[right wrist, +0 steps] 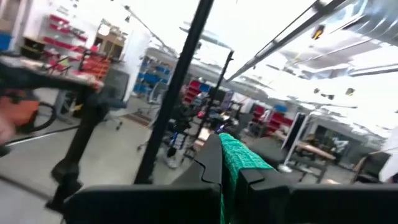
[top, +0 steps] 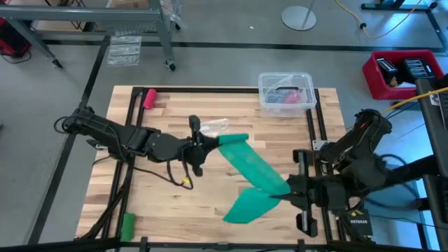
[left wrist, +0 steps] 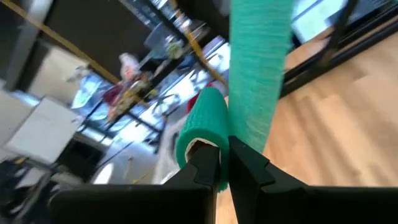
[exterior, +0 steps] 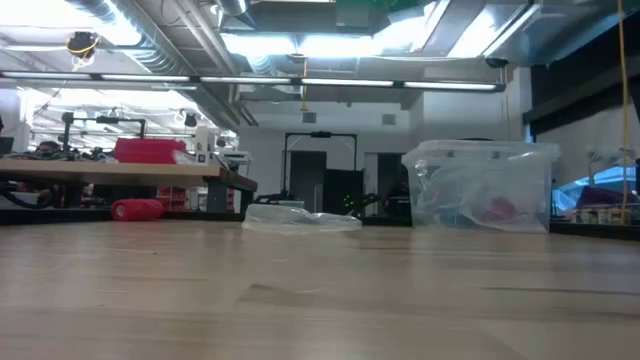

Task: Roll bandage
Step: Roll the green bandage

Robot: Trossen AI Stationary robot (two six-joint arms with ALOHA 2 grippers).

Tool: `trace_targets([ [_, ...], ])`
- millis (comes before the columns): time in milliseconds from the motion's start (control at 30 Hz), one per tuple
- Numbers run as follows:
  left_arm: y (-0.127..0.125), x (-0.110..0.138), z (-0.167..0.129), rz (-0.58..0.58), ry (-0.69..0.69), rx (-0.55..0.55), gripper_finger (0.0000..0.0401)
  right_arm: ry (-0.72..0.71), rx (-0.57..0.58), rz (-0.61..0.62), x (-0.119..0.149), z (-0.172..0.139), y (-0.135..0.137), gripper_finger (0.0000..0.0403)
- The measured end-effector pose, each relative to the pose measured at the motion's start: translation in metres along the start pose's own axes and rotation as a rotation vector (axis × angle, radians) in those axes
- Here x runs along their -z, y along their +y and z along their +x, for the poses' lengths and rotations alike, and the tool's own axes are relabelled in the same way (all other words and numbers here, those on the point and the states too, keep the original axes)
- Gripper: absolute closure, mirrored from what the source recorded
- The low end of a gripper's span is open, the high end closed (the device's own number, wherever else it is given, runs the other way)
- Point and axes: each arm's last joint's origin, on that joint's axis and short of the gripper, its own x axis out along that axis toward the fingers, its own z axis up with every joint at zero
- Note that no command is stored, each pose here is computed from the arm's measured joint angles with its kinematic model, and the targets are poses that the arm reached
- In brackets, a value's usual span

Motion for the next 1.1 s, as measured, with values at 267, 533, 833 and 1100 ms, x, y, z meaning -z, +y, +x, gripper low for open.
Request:
trace_targets([
  [267,-0.005,-0.005,-0.007,-0.028,-0.002,-0.022,0.0384,-0.013,0.018,0.027,-0.016,-0.002,-0.012,0.0402],
  [533,0.003,-0.006,-0.012,-0.053,-0.010,-0.061,0.0384,0.028,-0.002,0.037,-0.008,0.002,-0.004,0.0402],
  [833,-0.027,-0.005,0.003,0.002,0.001,0.079,0.0384,-0.112,0.132,0.026,-0.047,-0.003,-0.038,0.0402],
  [1100,-0.060,-0.010,0.014,0.032,-0.015,0.139,0.0384,-0.108,0.312,0.080,-0.054,0.005,-0.082,0.0402],
])
